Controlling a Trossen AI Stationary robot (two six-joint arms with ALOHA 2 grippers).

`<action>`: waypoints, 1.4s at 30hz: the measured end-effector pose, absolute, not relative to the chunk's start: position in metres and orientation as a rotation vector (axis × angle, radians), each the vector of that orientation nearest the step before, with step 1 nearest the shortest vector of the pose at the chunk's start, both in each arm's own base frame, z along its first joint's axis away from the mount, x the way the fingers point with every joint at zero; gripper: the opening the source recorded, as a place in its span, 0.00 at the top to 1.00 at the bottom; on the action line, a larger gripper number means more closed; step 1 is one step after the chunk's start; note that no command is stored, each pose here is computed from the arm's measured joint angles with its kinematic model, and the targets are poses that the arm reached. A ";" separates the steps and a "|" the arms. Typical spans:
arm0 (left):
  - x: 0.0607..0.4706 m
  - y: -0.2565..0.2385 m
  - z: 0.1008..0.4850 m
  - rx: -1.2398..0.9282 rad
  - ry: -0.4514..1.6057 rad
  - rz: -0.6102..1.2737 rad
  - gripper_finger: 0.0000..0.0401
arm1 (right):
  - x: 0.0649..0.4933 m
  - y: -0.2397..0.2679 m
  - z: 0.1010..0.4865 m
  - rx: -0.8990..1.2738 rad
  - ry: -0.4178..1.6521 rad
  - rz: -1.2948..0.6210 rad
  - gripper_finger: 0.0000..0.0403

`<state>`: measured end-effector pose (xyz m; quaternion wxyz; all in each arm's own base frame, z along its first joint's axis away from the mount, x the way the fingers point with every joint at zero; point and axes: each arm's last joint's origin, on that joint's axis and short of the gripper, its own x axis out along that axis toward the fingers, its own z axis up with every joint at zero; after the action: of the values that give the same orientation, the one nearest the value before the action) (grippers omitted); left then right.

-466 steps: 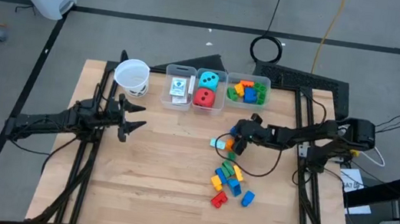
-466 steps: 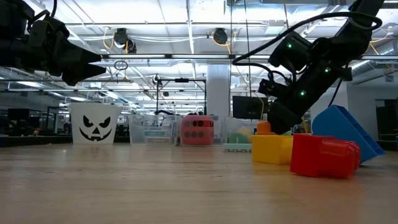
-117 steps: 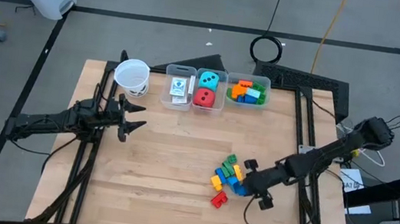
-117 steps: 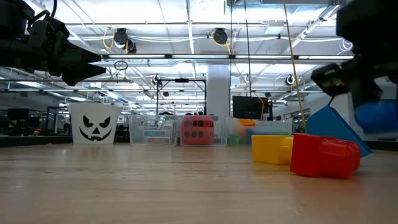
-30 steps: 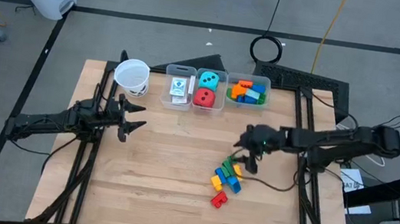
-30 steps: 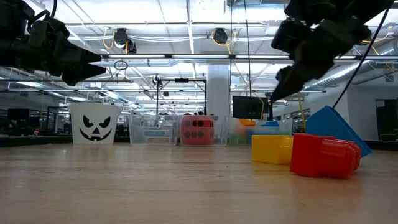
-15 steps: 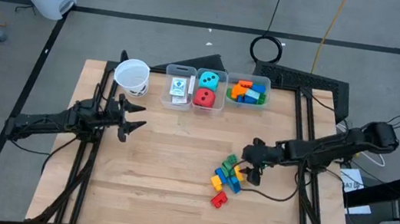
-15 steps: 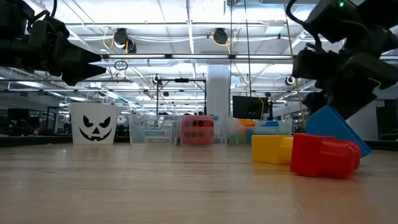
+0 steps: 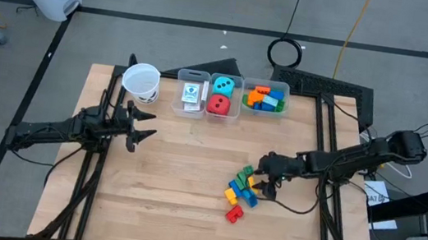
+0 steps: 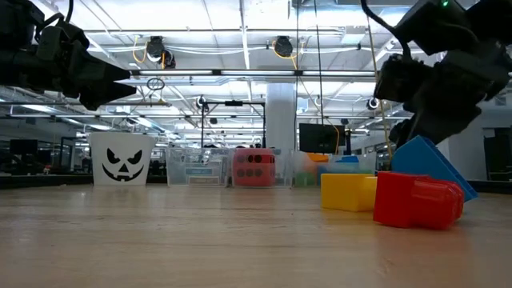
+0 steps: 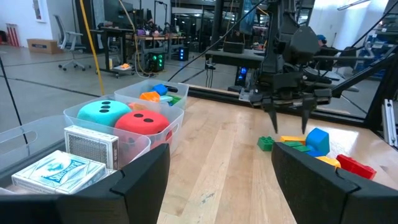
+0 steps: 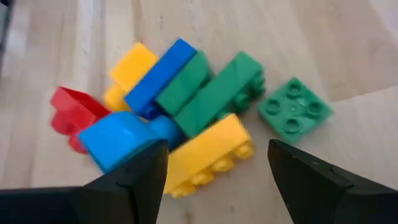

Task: Pick & Place Toys
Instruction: Put the yellow game piece into the right transparent bin

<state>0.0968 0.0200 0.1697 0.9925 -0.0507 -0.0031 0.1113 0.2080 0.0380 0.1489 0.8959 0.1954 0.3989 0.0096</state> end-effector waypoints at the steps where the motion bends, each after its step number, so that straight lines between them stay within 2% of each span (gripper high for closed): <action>1: 0.097 0.020 0.170 -0.102 -0.006 0.223 0.28 | 0.208 0.039 0.149 0.410 0.826 0.024 0.38; 14: 0.097 0.020 0.170 -0.102 -0.006 0.223 0.28 | 0.211 0.040 0.129 0.366 0.937 0.000 0.38; 23: 0.097 0.020 0.170 -0.102 -0.006 0.223 0.28 | 0.198 0.023 0.143 0.224 0.905 -0.176 0.38; 29: 0.097 0.020 0.170 -0.102 -0.006 0.223 0.28 | 0.189 0.012 0.154 0.078 0.846 -0.364 0.38; 35: 0.097 0.020 0.170 -0.102 -0.006 0.223 0.28 | 0.189 0.012 0.162 0.213 0.753 -0.431 0.38; 42: 0.097 0.020 0.170 -0.102 -0.006 0.223 0.28 | 0.191 0.013 0.152 0.389 0.791 -0.477 0.38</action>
<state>0.0968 0.0200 0.1697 0.9925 -0.0507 -0.0031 0.1113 0.1913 0.0133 0.1517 0.8770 0.1864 0.3793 -0.2285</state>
